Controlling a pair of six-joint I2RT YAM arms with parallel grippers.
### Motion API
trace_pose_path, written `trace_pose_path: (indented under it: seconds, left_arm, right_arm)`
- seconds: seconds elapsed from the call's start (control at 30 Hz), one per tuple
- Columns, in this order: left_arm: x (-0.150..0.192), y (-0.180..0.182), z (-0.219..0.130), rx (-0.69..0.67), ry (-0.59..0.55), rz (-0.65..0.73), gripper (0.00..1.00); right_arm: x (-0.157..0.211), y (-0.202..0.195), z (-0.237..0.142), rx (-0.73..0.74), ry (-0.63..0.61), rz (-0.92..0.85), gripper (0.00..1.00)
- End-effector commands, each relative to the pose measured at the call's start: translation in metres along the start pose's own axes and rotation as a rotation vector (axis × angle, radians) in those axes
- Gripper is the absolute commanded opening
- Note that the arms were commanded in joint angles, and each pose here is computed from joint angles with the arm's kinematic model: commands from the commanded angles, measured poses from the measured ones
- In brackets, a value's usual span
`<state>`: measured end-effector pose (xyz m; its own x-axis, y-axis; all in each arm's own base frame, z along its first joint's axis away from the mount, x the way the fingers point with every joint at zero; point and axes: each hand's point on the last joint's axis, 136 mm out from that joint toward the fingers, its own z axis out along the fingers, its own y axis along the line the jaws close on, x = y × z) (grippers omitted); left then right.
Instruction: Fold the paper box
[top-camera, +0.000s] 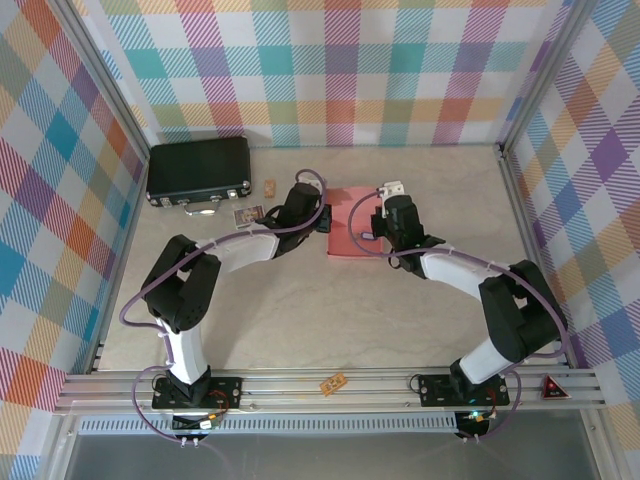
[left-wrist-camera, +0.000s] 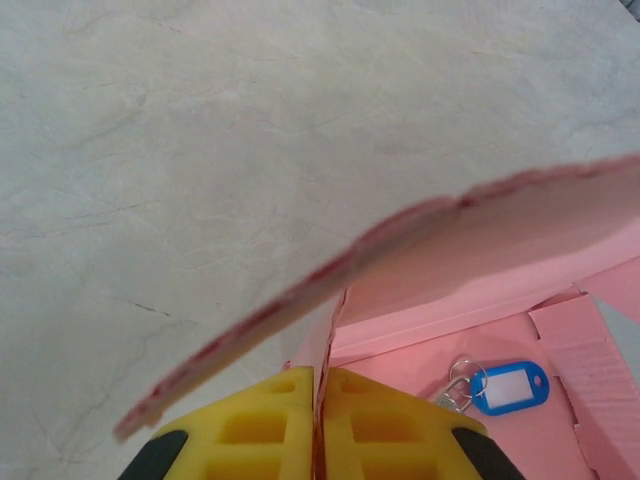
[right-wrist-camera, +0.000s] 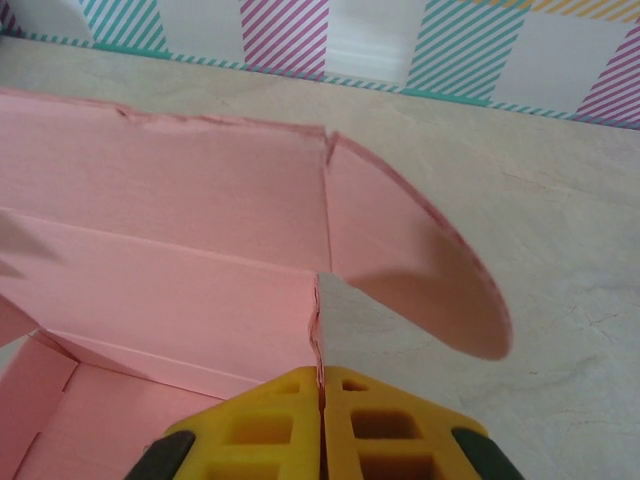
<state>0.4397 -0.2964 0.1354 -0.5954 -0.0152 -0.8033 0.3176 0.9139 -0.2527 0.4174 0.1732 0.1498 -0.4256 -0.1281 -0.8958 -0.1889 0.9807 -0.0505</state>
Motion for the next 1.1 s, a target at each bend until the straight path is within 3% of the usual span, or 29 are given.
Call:
trace_pose_path:
  seconds: [0.0, 0.3, 1.07]
  left_arm:
    - [-0.018, -0.01, -0.013, 0.024, -0.074, -0.024, 0.11]
    - [-0.008, -0.01, -0.012, 0.025, -0.062, -0.038, 0.14]
    - [0.004, -0.01, -0.016, 0.032, -0.053, -0.06, 0.1]
  right_arm:
    - [-0.009, 0.003, -0.001, 0.013, -0.065, 0.056, 0.09]
    - [-0.001, 0.008, 0.003, 0.013, -0.061, 0.056, 0.1]
    - [0.012, 0.019, 0.002, 0.029, -0.053, 0.072, 0.11]
